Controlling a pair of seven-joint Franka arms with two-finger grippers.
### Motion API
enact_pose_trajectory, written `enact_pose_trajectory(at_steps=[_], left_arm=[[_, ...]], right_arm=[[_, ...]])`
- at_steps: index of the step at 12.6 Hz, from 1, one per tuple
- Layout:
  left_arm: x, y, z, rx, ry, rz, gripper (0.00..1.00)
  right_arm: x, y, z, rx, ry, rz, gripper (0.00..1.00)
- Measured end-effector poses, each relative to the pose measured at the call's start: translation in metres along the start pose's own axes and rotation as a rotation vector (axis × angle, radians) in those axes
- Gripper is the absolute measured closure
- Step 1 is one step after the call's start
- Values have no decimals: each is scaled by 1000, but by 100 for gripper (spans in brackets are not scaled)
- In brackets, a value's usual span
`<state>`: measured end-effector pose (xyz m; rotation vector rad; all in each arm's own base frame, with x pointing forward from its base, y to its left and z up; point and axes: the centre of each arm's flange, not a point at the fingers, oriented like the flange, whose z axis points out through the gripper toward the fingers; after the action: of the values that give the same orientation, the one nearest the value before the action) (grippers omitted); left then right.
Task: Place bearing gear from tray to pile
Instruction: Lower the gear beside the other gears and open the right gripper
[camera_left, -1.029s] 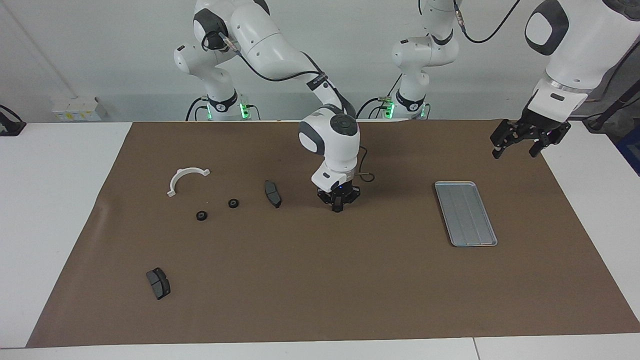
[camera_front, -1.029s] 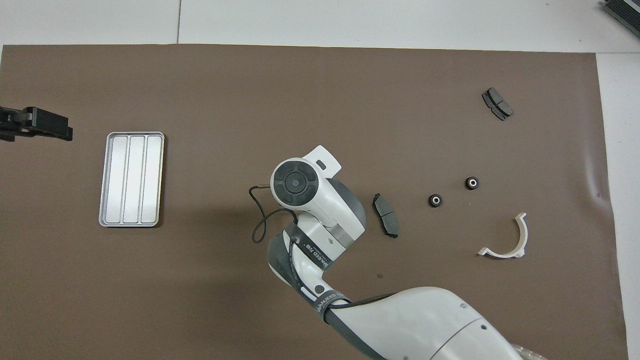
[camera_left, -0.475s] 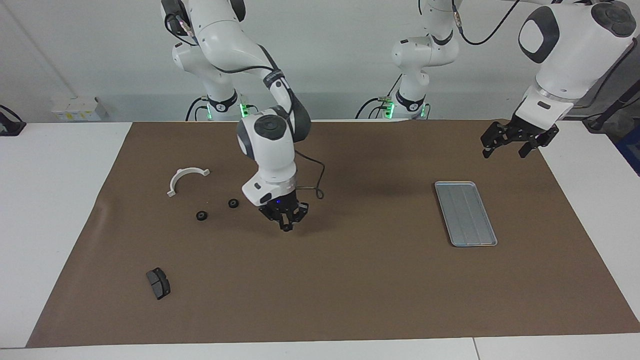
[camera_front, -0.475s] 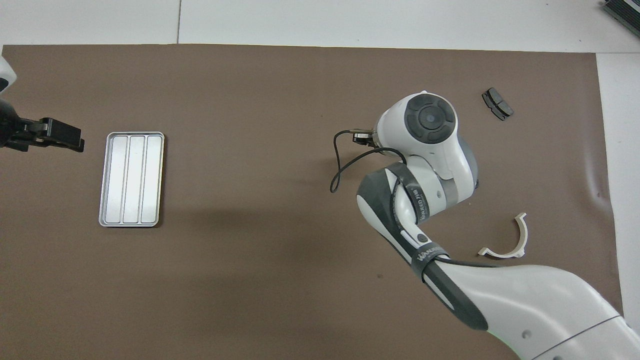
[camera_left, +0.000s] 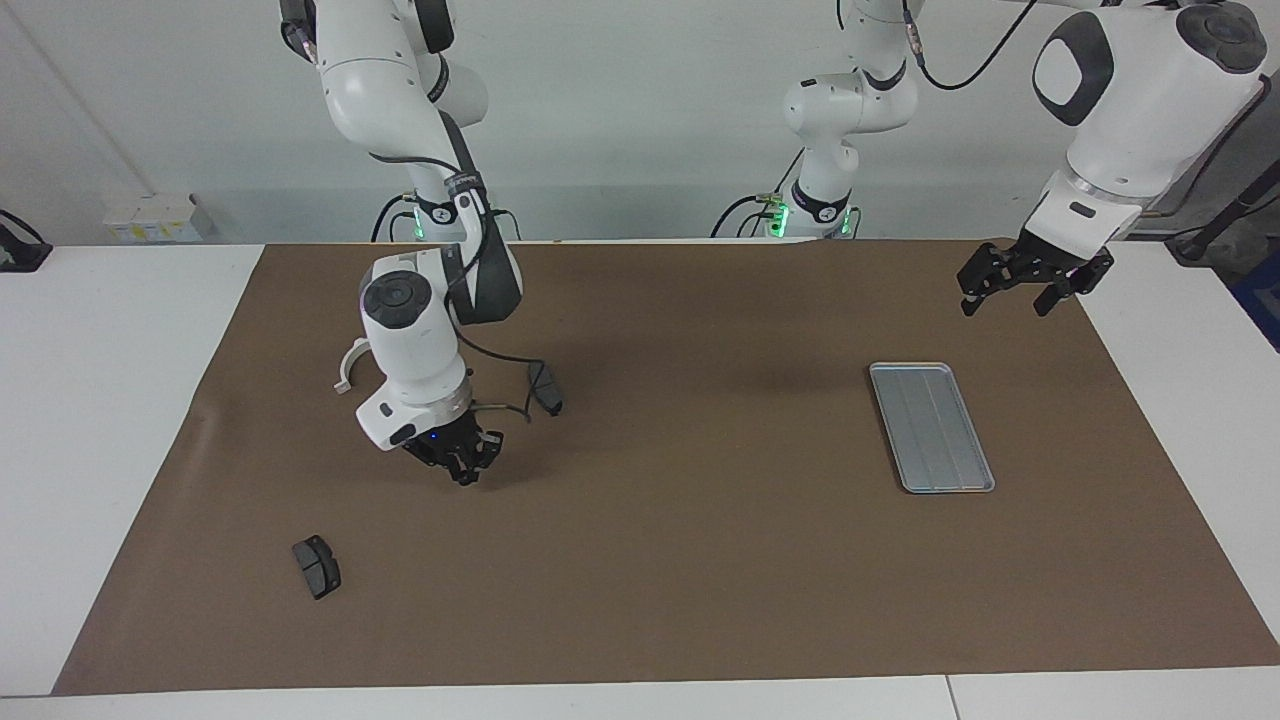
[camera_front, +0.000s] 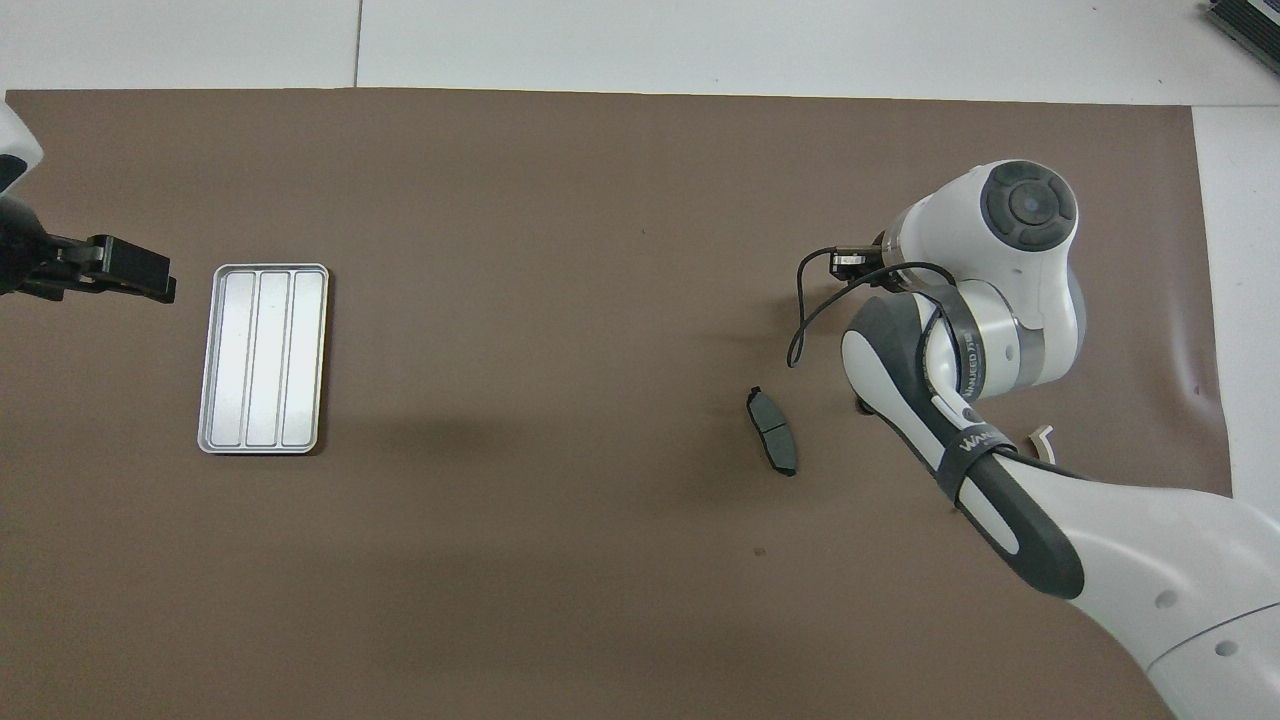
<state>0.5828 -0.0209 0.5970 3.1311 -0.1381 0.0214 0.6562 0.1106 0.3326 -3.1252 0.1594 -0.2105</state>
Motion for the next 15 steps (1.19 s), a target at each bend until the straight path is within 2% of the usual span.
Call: enact_pose_trajectory(at_steps=[6,8,12,13,15], left_arm=[[1,-4,-2,1,11,-7,0],[1,-5,-2,1,12,-8,0],[1,-5,-2,1,12,-9,0],[1,-5,-2,1,13,-9,0],[1,-5,-2,1,13,-9,0]], right_arm=[[18,13,31,46,29,27,75],[22,13,34,51,51,28,59],[30,11,22,59,83,25,9],[33,11,10,64,101,25,0],[34,13,-29,67,115,26,0]])
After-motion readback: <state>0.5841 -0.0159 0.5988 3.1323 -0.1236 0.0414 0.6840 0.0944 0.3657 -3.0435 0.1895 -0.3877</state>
